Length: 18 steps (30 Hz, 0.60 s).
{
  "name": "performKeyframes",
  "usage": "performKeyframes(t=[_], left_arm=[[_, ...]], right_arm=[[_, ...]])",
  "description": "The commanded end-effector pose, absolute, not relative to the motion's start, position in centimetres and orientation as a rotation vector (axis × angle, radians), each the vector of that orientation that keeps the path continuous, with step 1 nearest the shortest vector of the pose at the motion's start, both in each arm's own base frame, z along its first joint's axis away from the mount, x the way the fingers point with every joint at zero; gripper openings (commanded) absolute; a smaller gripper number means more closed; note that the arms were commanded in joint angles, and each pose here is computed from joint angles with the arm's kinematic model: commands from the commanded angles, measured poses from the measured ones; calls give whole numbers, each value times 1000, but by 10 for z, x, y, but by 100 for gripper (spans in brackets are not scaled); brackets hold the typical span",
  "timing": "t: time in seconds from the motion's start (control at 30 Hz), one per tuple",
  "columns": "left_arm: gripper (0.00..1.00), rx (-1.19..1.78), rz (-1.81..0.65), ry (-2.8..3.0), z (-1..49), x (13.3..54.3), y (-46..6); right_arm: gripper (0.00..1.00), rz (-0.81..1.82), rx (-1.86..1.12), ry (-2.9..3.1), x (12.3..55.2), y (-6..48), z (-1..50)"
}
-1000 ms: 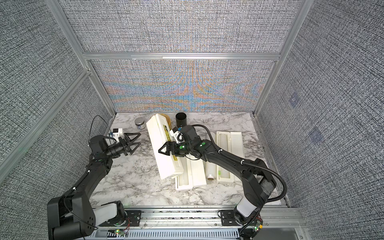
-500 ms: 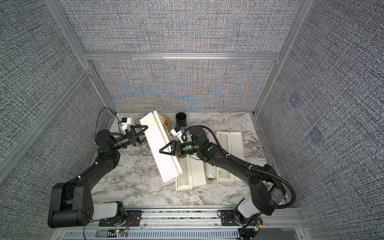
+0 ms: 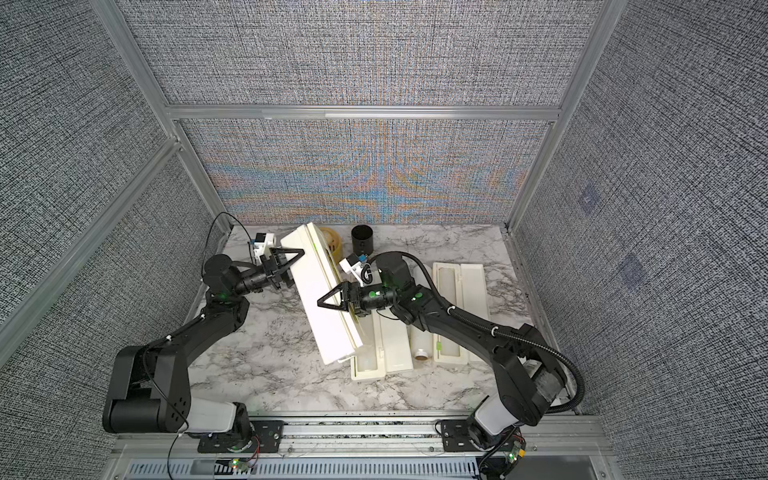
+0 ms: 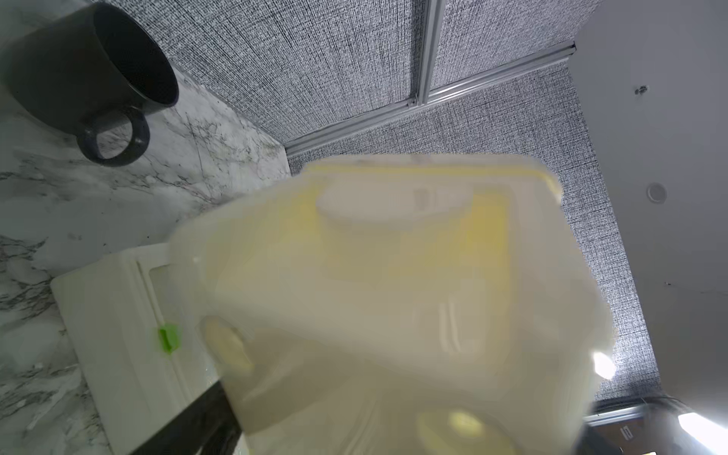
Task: Put plastic wrap rolls into dispensers
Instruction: Open the lid of the plastic wrap cutting box.
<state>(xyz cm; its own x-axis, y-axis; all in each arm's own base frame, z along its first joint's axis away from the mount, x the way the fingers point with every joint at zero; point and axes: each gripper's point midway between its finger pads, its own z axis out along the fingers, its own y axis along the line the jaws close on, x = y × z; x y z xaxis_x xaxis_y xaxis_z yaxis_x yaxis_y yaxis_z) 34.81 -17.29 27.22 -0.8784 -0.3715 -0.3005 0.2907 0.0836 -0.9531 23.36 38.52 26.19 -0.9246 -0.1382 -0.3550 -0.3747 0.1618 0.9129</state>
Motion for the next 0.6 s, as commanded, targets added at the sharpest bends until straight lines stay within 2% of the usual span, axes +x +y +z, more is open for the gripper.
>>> performKeyframes(t=[0.0,0.33,0.47,0.57], left_arm=[[100,-13,-1849,1874,275,346,-174],[100,-51,-1910,1773,287,363,-164],[87,-58,-1913,1782,285,363,-164],[83,-60,-1916,1798,283,361,-165]], right_arm=[[83,1937,-560,2148,229,389,282],[82,1920,-526,2198,230,388,271],[82,1878,-540,2227,231,390,264],[82,1859,-547,2237,233,391,262]])
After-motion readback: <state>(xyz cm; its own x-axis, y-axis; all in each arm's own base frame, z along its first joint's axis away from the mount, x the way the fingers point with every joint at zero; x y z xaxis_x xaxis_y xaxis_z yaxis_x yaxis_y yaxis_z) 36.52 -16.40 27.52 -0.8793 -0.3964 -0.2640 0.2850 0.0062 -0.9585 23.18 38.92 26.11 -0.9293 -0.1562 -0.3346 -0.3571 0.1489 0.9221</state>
